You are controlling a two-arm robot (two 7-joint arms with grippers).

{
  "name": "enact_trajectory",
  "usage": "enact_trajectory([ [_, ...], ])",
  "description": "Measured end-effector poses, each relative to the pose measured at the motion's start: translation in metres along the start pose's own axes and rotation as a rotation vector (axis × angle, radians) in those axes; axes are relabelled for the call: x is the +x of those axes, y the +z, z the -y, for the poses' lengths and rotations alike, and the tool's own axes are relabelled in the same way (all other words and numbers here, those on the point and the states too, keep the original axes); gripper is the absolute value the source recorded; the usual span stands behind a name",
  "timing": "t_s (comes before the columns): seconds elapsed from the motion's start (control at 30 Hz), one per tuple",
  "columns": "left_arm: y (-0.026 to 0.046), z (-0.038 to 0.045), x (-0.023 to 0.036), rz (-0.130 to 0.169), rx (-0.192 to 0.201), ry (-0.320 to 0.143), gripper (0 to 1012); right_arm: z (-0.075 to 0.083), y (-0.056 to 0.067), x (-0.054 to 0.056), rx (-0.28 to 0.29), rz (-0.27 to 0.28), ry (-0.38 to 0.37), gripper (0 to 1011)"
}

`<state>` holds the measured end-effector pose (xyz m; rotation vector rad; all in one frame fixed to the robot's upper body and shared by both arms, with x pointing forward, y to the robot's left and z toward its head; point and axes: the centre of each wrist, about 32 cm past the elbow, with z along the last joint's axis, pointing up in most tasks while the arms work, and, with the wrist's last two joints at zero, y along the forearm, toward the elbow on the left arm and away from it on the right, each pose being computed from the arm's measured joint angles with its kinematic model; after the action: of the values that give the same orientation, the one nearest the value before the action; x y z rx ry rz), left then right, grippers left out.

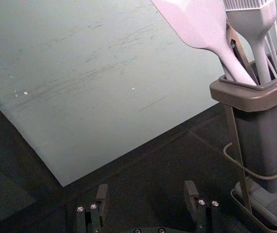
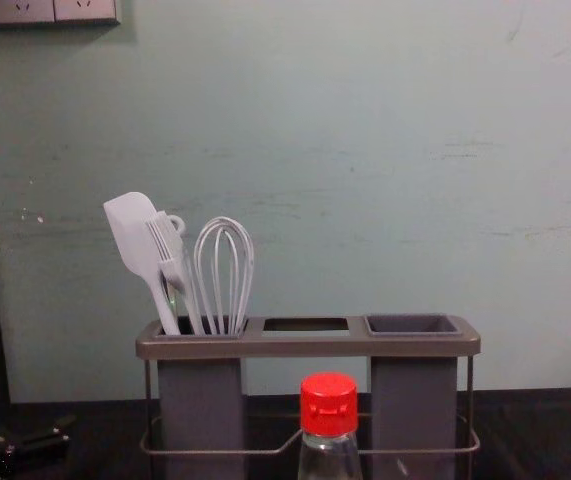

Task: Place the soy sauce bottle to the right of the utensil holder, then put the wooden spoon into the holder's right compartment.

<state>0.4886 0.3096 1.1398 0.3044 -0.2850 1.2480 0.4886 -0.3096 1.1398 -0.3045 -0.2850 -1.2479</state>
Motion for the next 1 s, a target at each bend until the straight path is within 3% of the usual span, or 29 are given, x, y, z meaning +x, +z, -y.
enact_trajectory([
  [0.6, 0.0, 0.0, 0.0, 0.0, 0.0, 0.0, 1011, 0.001, 0.001, 0.0, 0.002, 0.004, 0.001, 1002],
  [1.0, 0.0, 0.0, 0.0, 0.0, 0.0, 0.0, 1011, 0.016, 0.018, -0.002, 0.047, 0.0, -0.007, 1002],
])
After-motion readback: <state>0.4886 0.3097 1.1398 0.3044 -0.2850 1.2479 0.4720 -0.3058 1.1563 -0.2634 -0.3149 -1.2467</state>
